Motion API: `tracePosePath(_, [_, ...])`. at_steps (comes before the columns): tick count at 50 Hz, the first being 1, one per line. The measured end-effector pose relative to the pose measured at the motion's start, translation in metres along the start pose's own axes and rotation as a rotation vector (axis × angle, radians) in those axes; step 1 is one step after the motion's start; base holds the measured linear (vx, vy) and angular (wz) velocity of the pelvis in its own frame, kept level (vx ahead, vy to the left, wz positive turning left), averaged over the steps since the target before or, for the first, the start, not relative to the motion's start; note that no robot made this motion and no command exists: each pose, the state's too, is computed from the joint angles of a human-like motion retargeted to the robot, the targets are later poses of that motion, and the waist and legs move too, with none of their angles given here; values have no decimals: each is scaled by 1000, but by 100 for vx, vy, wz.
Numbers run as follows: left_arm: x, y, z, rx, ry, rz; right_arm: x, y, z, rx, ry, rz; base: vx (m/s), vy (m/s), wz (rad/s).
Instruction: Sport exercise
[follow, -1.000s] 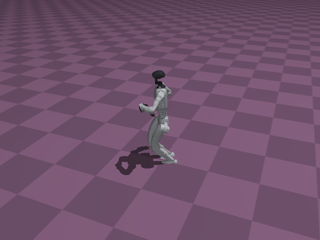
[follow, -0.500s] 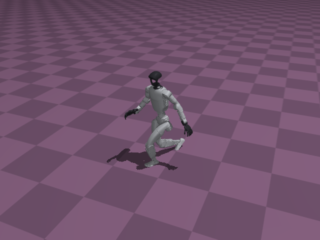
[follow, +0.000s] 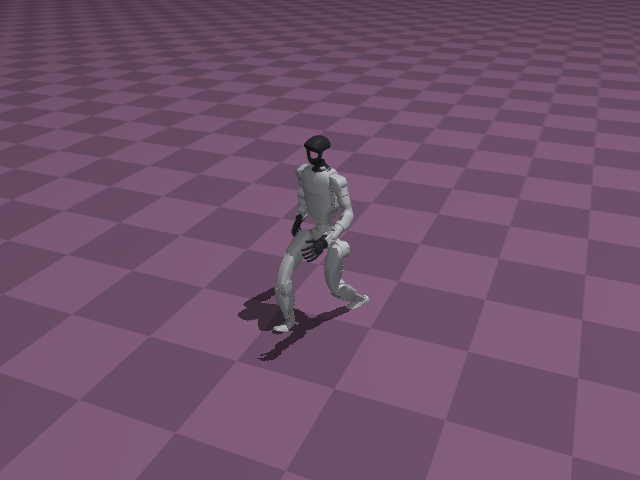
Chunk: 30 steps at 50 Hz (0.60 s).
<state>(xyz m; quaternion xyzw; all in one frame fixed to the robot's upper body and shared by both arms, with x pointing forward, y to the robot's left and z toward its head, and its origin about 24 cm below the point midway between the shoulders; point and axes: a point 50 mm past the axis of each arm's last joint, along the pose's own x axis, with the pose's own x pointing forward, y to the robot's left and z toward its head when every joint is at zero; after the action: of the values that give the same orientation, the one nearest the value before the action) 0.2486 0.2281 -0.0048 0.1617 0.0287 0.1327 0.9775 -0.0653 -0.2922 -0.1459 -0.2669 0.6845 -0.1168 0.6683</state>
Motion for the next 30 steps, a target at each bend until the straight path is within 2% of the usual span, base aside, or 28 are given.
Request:
tracePosePath(3, [-1,2,1,-19,0,8,-4,2,-21,9,69,-5,91,-16,12])
tracePosePath(6, [-21,-11,-30,-31,164,-36,-2,2,-11,37,44,-13,82,-15,13])
tracePosePath(10, [-67,-34,-84,26,462,-168,4,-4,52,69,-145,-55,84,-14,17])
tracePosePath(13, [-114,-33,-123,109,689,-249,-1,-20,123,117,-377,-118,89,-10,0])
tracePosePath(17, [-193,-4,-163,195,995,-251,-35,-55,216,215,-759,-206,97,-3,-42])
tracePosePath(22, [-286,51,-181,280,1330,-102,-119,-103,304,273,-1276,-313,102,6,-14])
tracePosePath(26, [-341,81,-176,319,1516,32,-174,-117,331,279,-1540,-359,94,6,-2])
tracePosePath(30, [-374,88,-170,324,1628,114,-188,-100,332,237,-1616,-312,92,6,10])
